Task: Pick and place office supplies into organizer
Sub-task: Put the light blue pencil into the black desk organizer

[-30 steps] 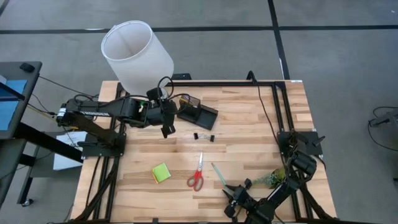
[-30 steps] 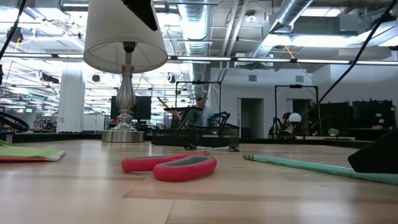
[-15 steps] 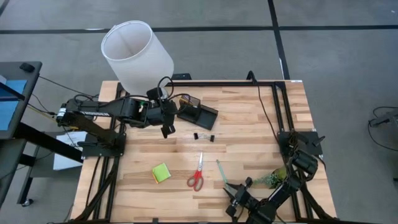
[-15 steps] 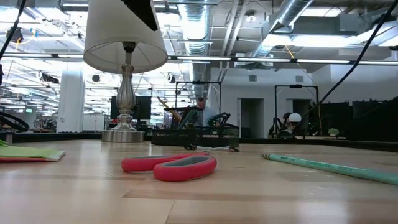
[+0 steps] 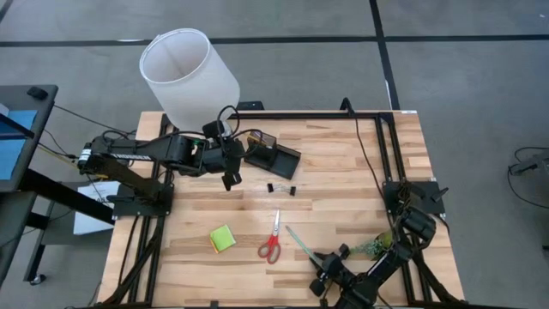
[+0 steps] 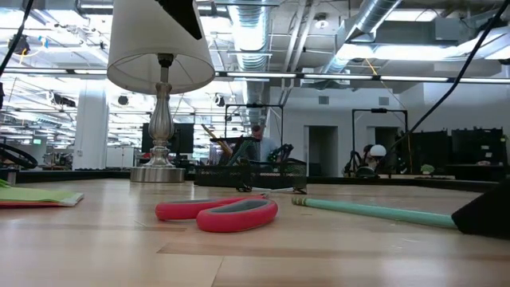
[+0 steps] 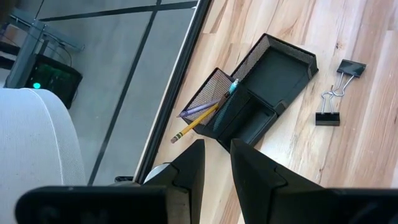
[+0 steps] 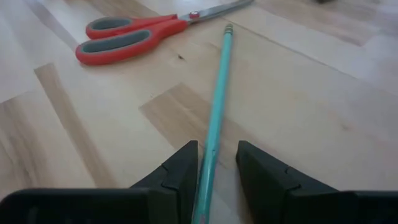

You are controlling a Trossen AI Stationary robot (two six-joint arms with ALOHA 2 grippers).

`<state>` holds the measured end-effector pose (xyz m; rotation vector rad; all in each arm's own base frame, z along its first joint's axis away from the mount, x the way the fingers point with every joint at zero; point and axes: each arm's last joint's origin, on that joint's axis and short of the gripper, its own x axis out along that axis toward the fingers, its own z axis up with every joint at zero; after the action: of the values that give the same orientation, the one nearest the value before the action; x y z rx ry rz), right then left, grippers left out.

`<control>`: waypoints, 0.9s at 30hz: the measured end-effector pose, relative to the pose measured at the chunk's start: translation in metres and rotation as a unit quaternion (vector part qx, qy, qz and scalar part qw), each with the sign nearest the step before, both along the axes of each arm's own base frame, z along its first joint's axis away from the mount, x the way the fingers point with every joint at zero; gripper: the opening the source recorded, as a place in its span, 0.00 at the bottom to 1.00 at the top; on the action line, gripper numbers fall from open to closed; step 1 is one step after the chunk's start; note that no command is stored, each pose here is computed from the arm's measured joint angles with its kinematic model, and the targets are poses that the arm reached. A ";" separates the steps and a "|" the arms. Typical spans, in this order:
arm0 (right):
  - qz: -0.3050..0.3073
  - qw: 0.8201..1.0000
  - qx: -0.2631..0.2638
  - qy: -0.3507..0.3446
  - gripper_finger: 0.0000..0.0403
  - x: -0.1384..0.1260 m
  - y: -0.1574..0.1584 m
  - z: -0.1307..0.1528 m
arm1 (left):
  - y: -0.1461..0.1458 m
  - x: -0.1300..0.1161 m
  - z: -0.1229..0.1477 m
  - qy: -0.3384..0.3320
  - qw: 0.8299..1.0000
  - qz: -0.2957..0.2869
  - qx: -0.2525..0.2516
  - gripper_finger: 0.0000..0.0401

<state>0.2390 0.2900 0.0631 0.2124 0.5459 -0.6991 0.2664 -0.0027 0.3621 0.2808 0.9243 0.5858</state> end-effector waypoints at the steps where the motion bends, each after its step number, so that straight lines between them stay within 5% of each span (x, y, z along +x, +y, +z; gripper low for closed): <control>1: -0.002 1.000 -0.003 0.004 0.28 0.000 -0.001 0.000 | 0.000 0.000 0.000 0.001 1.000 -0.001 0.000 0.18; 9: -0.006 0.999 -0.034 0.021 0.27 0.004 -0.019 -0.009 | 0.000 0.000 0.000 -0.003 1.000 0.001 -0.001 0.18; 17: 0.009 0.999 -0.025 -0.019 0.27 -0.005 -0.022 -0.022 | -0.003 0.001 -0.005 -0.008 0.998 -0.007 -0.062 0.18; 23: 0.019 0.999 -0.025 -0.028 0.27 -0.011 -0.018 -0.024 | -0.009 0.019 -0.050 -0.003 0.986 -0.138 -0.096 0.18; 27: 0.021 0.999 -0.026 -0.028 0.27 -0.011 -0.018 -0.024 | -0.015 0.033 -0.090 -0.064 0.951 -0.278 -0.117 0.18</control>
<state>0.2276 0.2721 0.0388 0.1712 0.4773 -0.6644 0.2998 -0.0181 0.2724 0.2692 0.7346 -0.0272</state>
